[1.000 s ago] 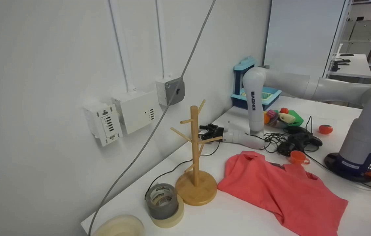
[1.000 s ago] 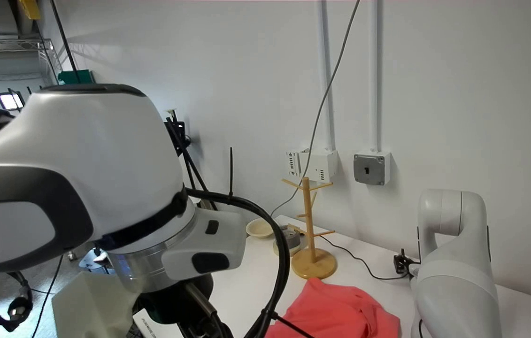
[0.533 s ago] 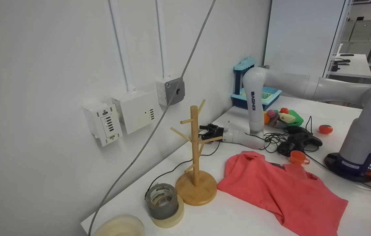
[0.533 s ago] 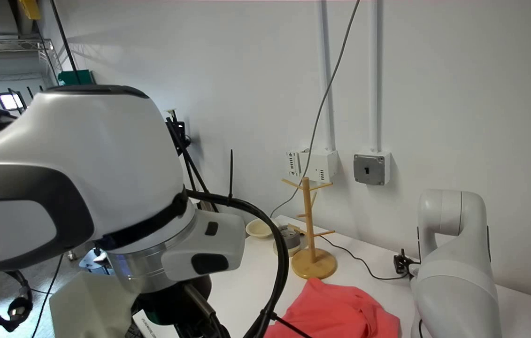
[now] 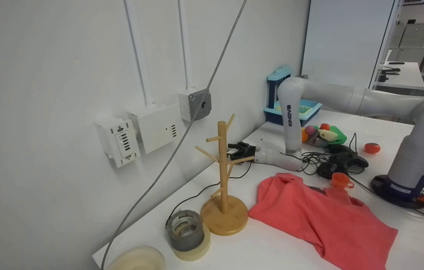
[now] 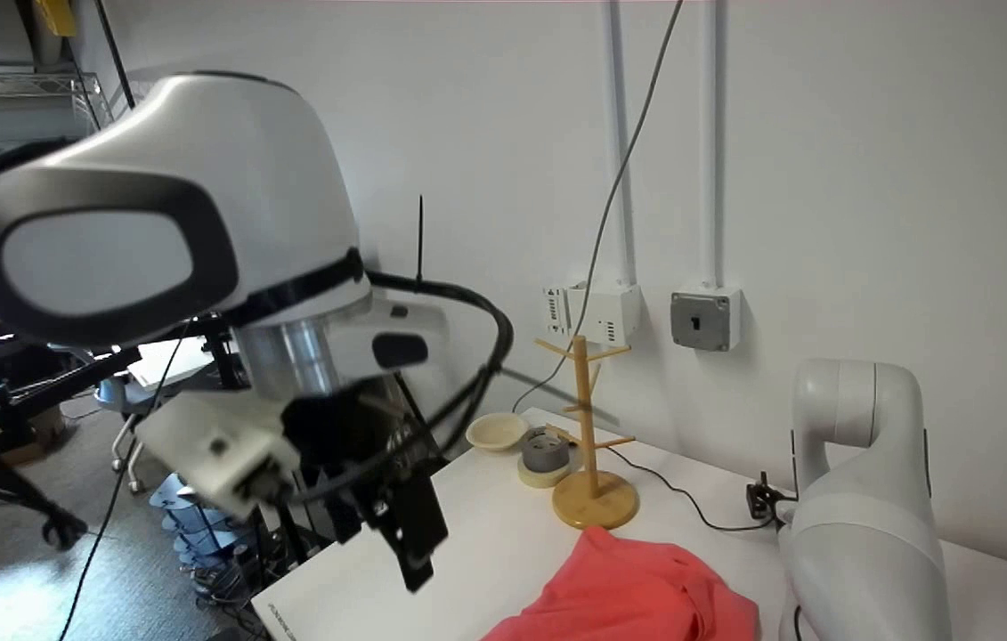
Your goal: Unfold the sweatshirt from top to bottom
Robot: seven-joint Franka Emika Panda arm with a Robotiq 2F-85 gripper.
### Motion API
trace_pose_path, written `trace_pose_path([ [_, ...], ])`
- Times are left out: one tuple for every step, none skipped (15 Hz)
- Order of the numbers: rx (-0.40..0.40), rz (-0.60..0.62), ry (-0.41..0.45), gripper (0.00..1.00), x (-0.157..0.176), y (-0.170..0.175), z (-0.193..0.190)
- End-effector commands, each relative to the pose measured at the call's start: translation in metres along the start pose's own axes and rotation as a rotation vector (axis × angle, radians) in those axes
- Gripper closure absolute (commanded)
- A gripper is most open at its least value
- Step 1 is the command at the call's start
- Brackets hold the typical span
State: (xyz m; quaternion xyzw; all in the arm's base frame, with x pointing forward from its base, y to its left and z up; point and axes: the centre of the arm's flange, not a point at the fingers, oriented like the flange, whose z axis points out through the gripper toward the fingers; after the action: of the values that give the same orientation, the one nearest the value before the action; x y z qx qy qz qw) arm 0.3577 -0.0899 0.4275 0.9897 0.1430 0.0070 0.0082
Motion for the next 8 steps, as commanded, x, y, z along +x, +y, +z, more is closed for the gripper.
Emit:
trace_pose_path([
  [-0.025, -0.029, -0.015, 0.00, 0.071, -0.051, -0.054],
  [-0.041, -0.006, 0.001, 0.00, 0.090, -0.067, -0.067],
  [-0.041, -0.032, 0.017, 0.00, 0.048, -0.056, -0.043],
  [-0.054, -0.039, 0.024, 0.00, 0.059, -0.068, -0.051],
  [-0.054, -0.042, 0.020, 0.00, 0.059, -0.069, -0.049],
  [-0.050, -0.037, 0.013, 0.00, 0.057, -0.067, -0.045],
  [-0.043, -0.029, 0.009, 0.00, 0.054, -0.063, -0.042],
  [-0.038, -0.023, 0.008, 0.00, 0.052, -0.059, -0.041],
])
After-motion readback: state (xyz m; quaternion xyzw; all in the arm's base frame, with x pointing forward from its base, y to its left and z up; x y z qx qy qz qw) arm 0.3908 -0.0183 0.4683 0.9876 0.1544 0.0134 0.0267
